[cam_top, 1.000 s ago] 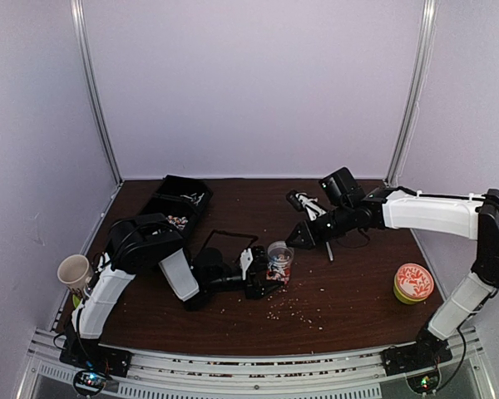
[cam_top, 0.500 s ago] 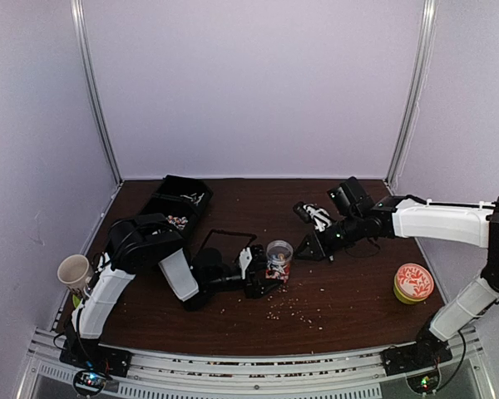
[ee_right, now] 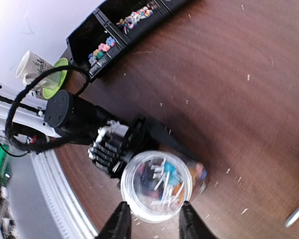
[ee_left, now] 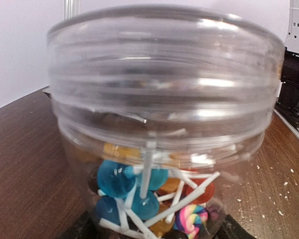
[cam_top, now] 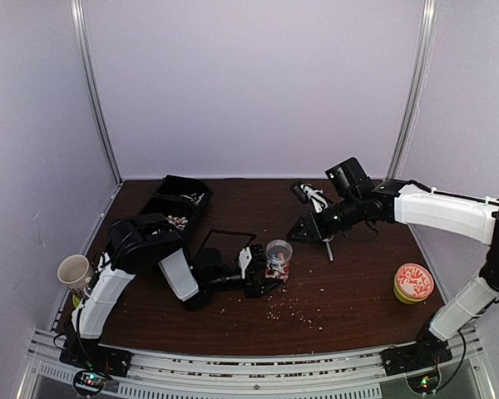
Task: Pack the candies
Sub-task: Screw the box lid onto the packing bottle.
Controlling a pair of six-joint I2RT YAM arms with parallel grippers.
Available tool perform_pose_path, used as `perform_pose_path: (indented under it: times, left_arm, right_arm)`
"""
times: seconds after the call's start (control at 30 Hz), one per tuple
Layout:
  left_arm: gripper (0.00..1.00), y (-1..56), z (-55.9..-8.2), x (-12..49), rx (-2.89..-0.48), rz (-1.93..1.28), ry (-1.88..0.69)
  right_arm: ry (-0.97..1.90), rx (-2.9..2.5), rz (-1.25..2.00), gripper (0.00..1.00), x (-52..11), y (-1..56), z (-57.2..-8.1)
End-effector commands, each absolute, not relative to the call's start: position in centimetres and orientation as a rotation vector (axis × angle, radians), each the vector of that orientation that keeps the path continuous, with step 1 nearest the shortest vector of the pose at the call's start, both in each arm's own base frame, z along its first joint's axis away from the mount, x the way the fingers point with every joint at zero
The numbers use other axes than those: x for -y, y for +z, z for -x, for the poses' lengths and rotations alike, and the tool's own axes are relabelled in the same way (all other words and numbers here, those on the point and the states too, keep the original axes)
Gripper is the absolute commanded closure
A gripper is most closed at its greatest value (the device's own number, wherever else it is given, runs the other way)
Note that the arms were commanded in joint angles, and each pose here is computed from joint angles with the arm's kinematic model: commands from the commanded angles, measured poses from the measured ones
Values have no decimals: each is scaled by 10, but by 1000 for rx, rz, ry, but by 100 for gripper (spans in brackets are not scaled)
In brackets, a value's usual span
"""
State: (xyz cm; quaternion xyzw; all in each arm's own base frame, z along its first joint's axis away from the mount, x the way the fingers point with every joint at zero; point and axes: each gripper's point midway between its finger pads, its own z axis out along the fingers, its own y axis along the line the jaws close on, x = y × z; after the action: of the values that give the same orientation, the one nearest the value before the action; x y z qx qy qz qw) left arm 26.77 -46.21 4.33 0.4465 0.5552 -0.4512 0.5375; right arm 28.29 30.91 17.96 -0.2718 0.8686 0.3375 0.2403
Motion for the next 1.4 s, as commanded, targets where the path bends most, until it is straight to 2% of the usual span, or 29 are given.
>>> perform_pose_path:
  times: [0.0, 0.17, 0.27, 0.7, 1.03, 1.37]
  left_arm:
    - [41, 30, -265, 455, -1327, -1085, -1090]
    - [37, 30, -261, 457, -1314, -1101, -1110]
    - [35, 30, -261, 457, -1313, -1104, -1116]
    - [35, 30, -261, 459, -1316, -1101, -1128]
    - [36, 28, -263, 460, -1340, -1096, -1128]
    - [43, 22, -267, 463, -1397, -1113, -1151]
  right_arm:
    - [895, -2340, 772, 63, -321, 186, -307]
    - [942, -2343, 854, 52, -337, 182, -314]
    - [997, -2352, 904, 50, -345, 175, -310]
    - [955, -2474, 994, 58, -343, 124, -289]
    - [914, -2503, 1056, 59, -344, 113, -276]
    - [778, -2543, 1081, 79, -329, 105, -274]
